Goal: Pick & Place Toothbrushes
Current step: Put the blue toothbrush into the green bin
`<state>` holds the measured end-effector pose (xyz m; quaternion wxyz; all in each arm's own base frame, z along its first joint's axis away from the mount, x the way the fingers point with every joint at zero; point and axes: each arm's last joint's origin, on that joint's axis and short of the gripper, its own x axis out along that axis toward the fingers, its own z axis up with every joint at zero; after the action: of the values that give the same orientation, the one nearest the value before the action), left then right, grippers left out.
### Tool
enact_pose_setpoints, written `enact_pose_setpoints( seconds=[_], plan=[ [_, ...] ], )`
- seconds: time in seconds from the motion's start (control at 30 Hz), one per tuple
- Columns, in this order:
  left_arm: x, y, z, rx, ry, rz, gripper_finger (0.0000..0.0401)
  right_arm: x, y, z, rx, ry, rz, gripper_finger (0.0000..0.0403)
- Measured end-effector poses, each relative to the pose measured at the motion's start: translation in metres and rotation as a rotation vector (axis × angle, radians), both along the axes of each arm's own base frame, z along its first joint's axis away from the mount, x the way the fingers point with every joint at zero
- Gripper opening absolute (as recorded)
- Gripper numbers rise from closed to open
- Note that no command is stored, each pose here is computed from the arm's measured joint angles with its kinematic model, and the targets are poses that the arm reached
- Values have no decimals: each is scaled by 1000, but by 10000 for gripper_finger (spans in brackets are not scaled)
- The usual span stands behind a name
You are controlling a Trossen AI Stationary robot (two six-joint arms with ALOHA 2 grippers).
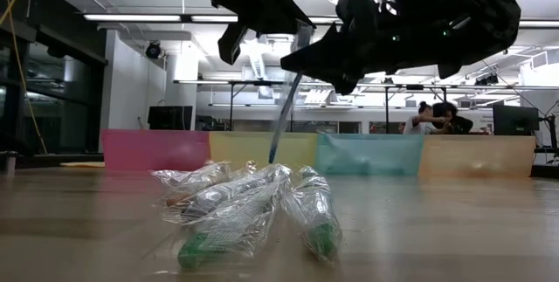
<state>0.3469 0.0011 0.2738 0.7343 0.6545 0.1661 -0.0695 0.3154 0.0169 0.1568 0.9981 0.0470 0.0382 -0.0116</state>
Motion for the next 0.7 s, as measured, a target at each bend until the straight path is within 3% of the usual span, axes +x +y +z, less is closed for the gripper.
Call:
enact_pose_setpoints(
  seconds=[0.23, 0.4, 0.57, 0.7],
  plan=[
    [-4, 3, 4, 30, 1, 81, 35, -1, -2, 0, 7, 19, -14, 8],
    [-26, -1, 24, 25, 6, 197, 63, -4, -4, 4, 3, 55, -34, 7],
    [-56, -1, 36, -96, 66, 316, 65, -16, -12, 26, -18, 107, -135, 6],
    [-70, 3, 31, -204, 153, 400, 65, -35, -27, 52, -36, 135, -238, 6]
  ],
)
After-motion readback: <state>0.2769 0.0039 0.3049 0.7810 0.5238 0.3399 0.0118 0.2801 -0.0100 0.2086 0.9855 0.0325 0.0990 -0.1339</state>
